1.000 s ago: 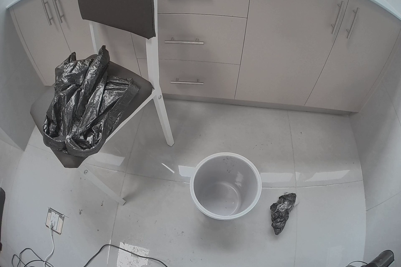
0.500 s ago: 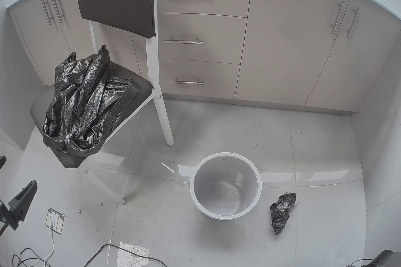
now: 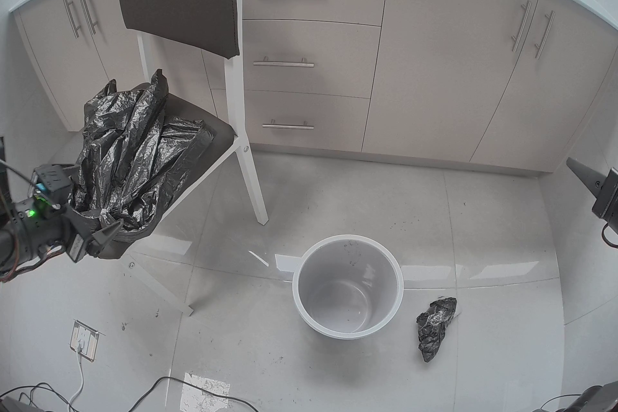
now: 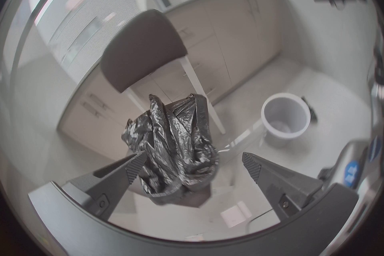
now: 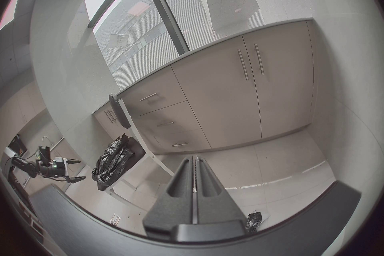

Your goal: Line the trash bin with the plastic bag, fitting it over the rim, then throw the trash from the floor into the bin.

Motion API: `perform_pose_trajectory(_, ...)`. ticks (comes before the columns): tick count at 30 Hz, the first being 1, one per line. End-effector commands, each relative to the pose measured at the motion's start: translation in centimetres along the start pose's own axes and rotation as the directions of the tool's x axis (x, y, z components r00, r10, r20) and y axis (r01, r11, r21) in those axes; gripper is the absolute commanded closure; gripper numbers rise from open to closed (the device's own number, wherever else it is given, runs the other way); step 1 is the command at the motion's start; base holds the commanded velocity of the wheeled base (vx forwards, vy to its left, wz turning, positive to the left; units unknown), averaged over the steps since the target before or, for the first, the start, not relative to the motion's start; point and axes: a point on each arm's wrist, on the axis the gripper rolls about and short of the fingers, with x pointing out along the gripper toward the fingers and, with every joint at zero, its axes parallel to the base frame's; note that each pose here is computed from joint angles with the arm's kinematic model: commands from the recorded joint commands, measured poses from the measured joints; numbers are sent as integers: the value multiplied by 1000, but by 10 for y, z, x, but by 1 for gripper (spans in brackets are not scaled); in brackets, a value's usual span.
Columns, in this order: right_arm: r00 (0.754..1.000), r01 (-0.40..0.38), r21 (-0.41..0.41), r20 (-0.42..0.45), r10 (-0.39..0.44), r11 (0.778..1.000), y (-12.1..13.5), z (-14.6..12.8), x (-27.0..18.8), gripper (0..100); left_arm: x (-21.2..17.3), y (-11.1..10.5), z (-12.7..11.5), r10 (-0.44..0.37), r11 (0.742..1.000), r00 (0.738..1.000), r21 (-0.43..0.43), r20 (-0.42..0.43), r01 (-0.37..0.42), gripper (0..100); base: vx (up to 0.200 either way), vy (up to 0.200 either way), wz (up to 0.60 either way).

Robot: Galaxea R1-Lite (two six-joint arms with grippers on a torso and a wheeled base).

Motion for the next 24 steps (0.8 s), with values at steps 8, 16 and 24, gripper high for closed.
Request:
perform_pose_trajectory(8, 995, 26, 47, -96, -21, 999, -8, -20, 24, 100, 139, -7, -46, 29, 947, 997, 321, -67, -6, 0, 0, 0, 0)
perform_pose_trajectory(16, 991, 46, 52, -128, -39, 998, -13, -25, 31, 100, 140, -7, -47, 34, 950, 998, 313, -54, -15, 0, 0, 0, 0)
perform_pose_trajectory(24, 988, 53, 54, -147, -45, 997, -14, -28, 35, 100, 100, -5, -33, 54, 946, 999, 321, -4, -50, 0, 0, 0, 0)
